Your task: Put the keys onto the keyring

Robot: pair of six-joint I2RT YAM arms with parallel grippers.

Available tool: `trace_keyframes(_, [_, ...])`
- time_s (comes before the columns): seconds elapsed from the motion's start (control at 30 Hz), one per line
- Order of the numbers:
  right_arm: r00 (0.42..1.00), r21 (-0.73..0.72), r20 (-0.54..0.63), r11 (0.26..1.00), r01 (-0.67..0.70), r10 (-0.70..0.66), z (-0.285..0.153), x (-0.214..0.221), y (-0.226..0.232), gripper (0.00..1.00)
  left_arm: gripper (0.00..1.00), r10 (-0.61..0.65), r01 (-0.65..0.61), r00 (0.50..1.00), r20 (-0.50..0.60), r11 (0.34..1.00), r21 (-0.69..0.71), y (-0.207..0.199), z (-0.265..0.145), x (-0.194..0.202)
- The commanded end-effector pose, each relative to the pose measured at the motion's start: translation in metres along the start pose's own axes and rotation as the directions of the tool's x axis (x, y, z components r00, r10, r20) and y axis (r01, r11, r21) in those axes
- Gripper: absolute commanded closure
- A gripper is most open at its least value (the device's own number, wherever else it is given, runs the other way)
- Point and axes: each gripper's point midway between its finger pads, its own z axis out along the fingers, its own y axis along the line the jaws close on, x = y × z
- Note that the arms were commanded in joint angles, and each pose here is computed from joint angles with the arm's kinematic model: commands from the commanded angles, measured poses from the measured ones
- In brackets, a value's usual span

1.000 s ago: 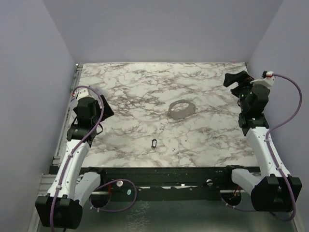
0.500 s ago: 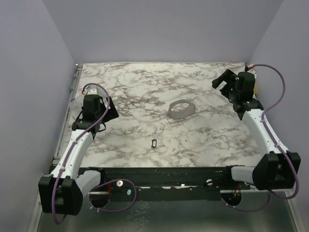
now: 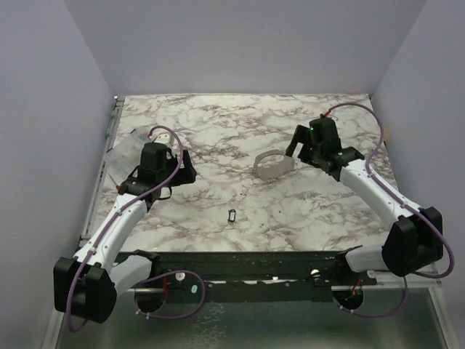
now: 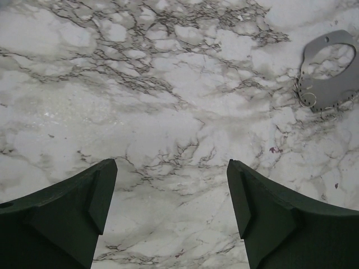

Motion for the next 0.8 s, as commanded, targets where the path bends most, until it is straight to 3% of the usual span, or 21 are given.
trace_keyframes(0.0, [0.994, 0.041, -0.113, 0.999, 0.022, -0.017, 0.007, 0.047, 0.003, 0.02, 0.2, 0.045, -0.047, 0.999, 0.026, 0.998, 0.047, -0.015, -0.005, -0.001])
trace_keyframes(0.17, [0.979, 0.009, -0.185, 0.996, 0.093, -0.09, 0.003, 0.082, 0.036, 0.04, 0.26, 0.061, -0.061, 0.998, 0.003, 0.995, 0.082, -0.025, -0.003, 0.005])
trace_keyframes(0.4, [0.917, -0.205, -0.305, 0.958, 0.2, -0.256, -0.016, 0.139, 0.077, 0.04, 0.34, 0.084, -0.08, 0.996, -0.04, 0.993, 0.09, -0.037, 0.003, 0.02])
trace_keyframes(0.63, [0.934, -0.11, -0.226, 0.96, 0.257, -0.276, -0.011, 0.12, 0.061, 0.01, 0.34, 0.17, -0.17, 0.984, -0.041, 0.985, 0.017, -0.065, -0.007, 0.056])
trace_keyframes(0.77, [0.94, -0.015, -0.184, 0.957, 0.288, -0.286, -0.01, 0.1, 0.053, 0.0, 0.39, 0.188, -0.187, 0.98, -0.067, 0.982, 0.02, -0.08, -0.008, 0.077])
